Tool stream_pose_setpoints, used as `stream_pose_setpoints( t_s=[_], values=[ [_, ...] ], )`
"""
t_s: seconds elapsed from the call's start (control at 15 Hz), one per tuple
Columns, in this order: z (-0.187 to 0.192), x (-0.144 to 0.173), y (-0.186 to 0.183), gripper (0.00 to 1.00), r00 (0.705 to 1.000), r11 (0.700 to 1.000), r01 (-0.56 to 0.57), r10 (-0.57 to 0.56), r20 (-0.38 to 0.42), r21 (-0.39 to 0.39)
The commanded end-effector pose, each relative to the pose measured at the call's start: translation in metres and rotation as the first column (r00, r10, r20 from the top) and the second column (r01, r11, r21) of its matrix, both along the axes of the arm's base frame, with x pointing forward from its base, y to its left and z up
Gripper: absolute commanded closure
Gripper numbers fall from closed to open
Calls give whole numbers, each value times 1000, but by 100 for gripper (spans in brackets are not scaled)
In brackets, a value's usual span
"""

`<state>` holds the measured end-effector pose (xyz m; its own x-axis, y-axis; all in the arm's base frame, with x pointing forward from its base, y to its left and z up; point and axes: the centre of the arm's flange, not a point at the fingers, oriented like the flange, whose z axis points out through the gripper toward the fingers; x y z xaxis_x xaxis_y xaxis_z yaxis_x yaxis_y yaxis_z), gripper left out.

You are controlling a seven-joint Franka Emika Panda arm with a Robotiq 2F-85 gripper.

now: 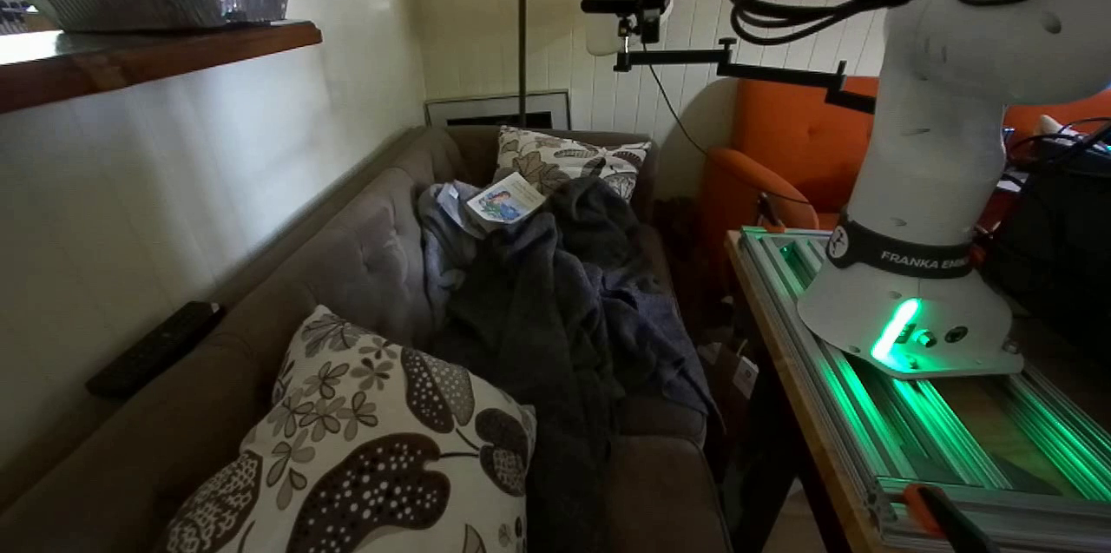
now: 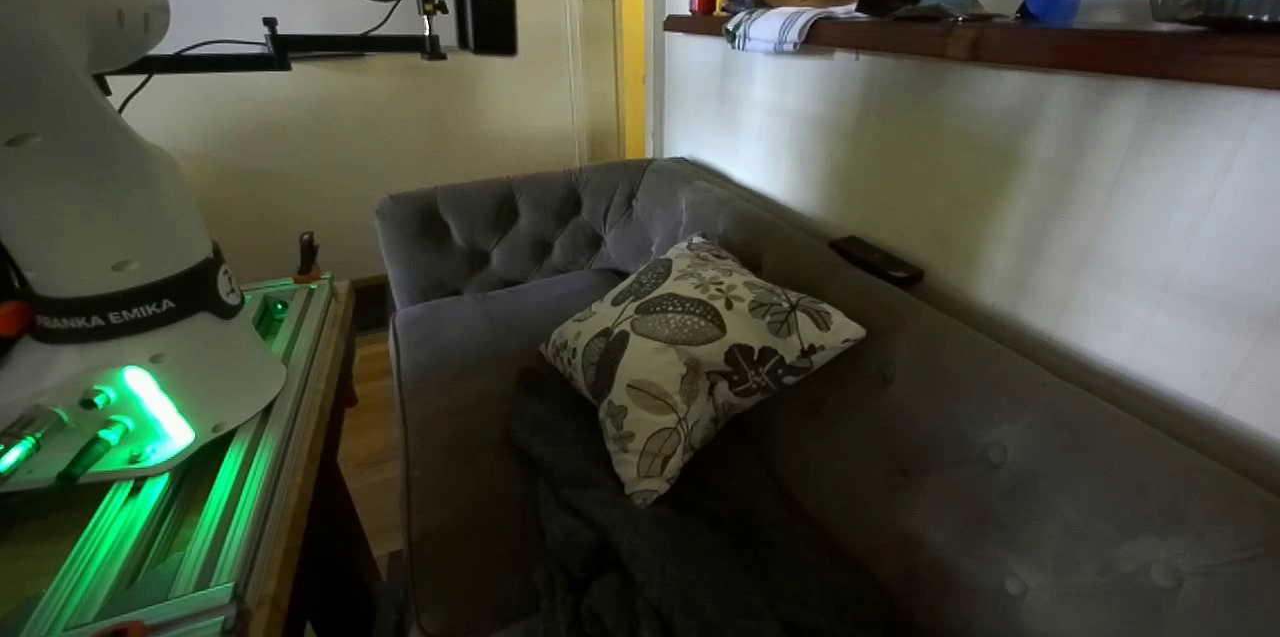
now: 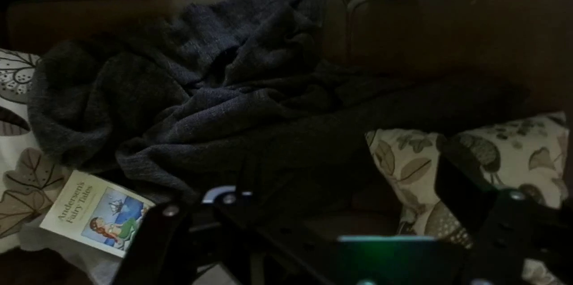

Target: Move the grey cloth to the left and place it over the white pillow.

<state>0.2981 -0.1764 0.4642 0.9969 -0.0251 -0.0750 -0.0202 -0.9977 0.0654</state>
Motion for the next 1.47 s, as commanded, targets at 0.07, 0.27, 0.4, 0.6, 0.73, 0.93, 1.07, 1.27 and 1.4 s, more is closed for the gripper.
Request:
stream_pose_setpoints(
  t_s=[0.07,0.27,0.4,0.6,0.73,0.93,1.07,1.27,1.4],
  values=[
    [-40,42,-91,0,971,973,199,-212,110,120],
    [-77,59,-133,0,924,928,325,-353,148,184],
    [-106,75,-149,0,899,900,381,-415,143,214],
    [-108,57,-133,0,897,894,386,-421,133,226],
    [-128,71,-136,0,898,888,401,-430,96,226],
    [-134,78,-139,0,898,888,405,-431,87,218],
    [-132,79,-140,0,897,888,405,-432,91,217],
    [-146,117,-159,0,832,809,497,-547,94,313],
    [-159,137,-170,0,779,742,555,-623,79,375]
  ],
)
